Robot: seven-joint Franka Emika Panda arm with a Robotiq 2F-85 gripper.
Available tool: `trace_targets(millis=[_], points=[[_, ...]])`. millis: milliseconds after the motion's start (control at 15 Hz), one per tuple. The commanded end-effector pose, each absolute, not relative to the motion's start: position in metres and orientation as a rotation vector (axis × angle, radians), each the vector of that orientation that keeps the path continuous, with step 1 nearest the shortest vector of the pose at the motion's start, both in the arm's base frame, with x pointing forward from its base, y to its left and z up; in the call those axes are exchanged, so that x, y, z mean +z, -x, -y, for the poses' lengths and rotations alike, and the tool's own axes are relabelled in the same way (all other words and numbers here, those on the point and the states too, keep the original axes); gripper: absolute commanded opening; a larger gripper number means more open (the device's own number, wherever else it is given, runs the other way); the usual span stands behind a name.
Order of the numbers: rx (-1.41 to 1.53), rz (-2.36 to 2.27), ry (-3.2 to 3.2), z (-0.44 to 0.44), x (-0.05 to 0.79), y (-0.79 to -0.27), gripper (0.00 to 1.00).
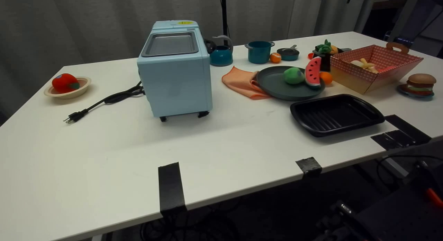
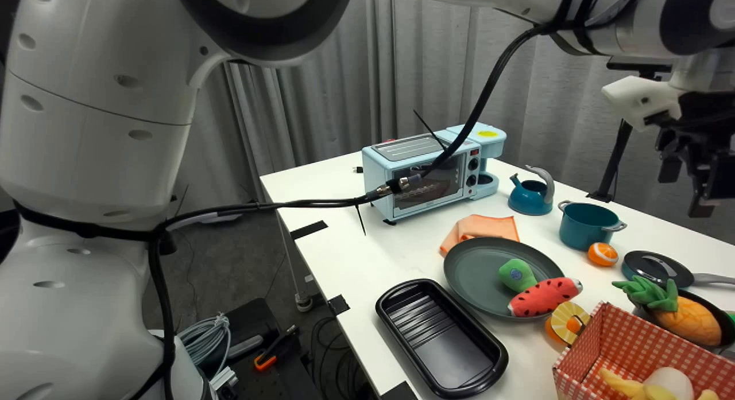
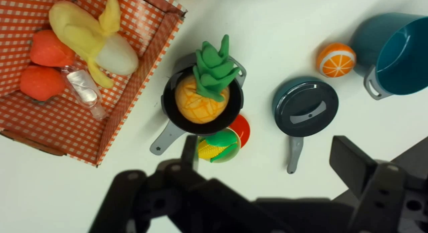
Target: Put the pineapple plush toy in the black pot and the pear in the box
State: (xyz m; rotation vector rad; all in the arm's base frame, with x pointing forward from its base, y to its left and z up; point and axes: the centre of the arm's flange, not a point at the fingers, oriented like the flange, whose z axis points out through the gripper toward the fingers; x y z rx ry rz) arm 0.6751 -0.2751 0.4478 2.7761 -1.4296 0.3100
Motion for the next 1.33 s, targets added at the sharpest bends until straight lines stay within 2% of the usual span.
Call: trace_targets(millis=[0, 667, 733, 1267], points=[[0.392, 1.327, -2.830, 0.243, 0.470, -0.653, 1.00], [0.440, 1.139, -2.912, 0.189, 0.466, -0.612, 1.00], [0.421, 1.180, -2.901, 0.202, 0.470, -0.640, 1.00], [0.424, 1.157, -2.897, 0.191, 0.464, -0.631, 1.00]])
